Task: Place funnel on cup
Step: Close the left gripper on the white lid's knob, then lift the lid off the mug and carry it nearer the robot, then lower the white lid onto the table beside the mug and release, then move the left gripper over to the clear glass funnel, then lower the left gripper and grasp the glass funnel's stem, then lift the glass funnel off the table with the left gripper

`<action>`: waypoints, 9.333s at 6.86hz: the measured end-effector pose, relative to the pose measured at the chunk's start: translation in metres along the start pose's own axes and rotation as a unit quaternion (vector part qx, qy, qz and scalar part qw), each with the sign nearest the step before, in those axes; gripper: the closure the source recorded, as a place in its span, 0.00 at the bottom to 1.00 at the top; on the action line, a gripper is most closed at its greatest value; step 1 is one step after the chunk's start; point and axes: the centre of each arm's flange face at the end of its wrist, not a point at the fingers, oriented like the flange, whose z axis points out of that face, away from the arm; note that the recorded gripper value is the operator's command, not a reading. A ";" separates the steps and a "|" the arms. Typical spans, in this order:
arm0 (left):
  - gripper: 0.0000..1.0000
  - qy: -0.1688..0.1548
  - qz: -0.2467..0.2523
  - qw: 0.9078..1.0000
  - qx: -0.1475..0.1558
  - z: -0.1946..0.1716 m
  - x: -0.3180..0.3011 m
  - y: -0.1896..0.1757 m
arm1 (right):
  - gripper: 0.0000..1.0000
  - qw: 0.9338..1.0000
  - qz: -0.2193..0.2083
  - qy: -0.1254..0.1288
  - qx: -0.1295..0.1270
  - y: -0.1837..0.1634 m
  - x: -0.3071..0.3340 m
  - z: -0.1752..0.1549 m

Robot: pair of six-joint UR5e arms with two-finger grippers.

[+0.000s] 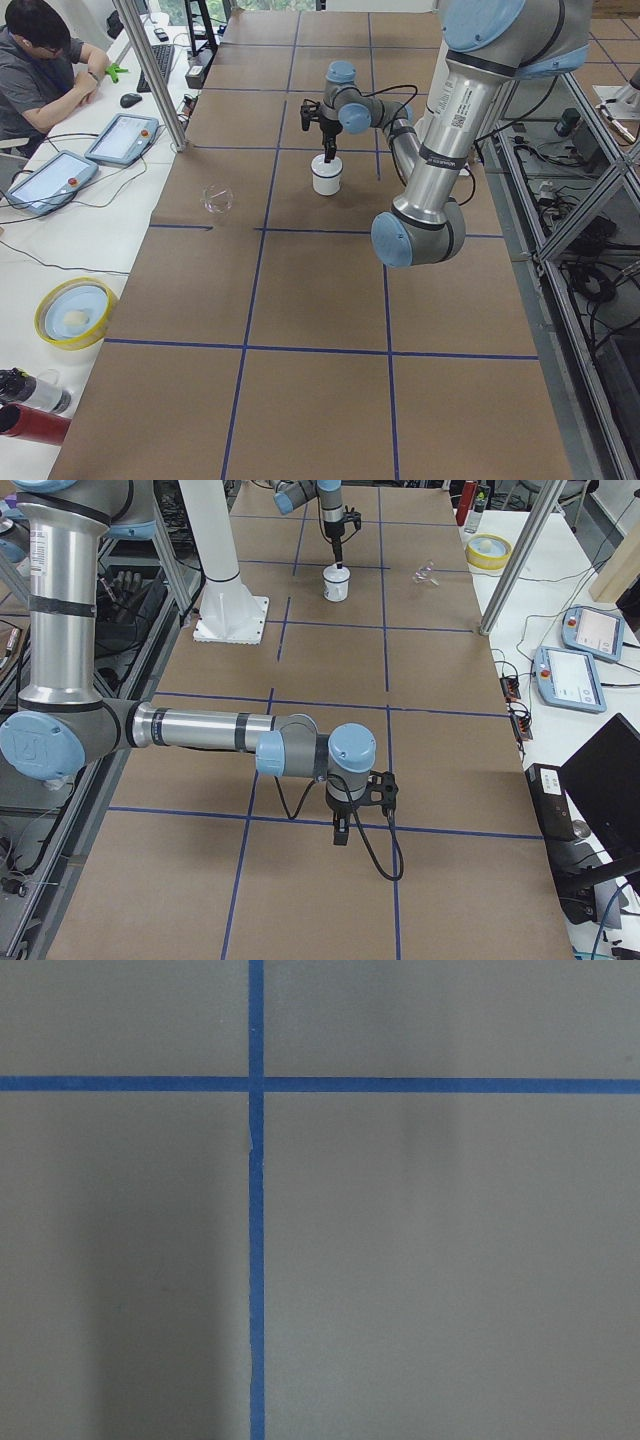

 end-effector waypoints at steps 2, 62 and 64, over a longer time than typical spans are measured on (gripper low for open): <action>0.14 -0.004 0.001 1.000 0.000 0.004 -0.001 0.001 | 0.00 1.000 0.000 0.000 0.000 0.000 0.000 0.000; 1.00 0.299 -0.370 0.850 0.227 0.018 -0.029 -0.276 | 0.00 1.000 0.000 0.000 0.000 0.000 0.000 0.000; 1.00 0.278 -0.344 0.878 0.186 -0.051 0.007 -0.241 | 0.00 1.000 0.000 0.000 0.000 0.000 0.000 0.000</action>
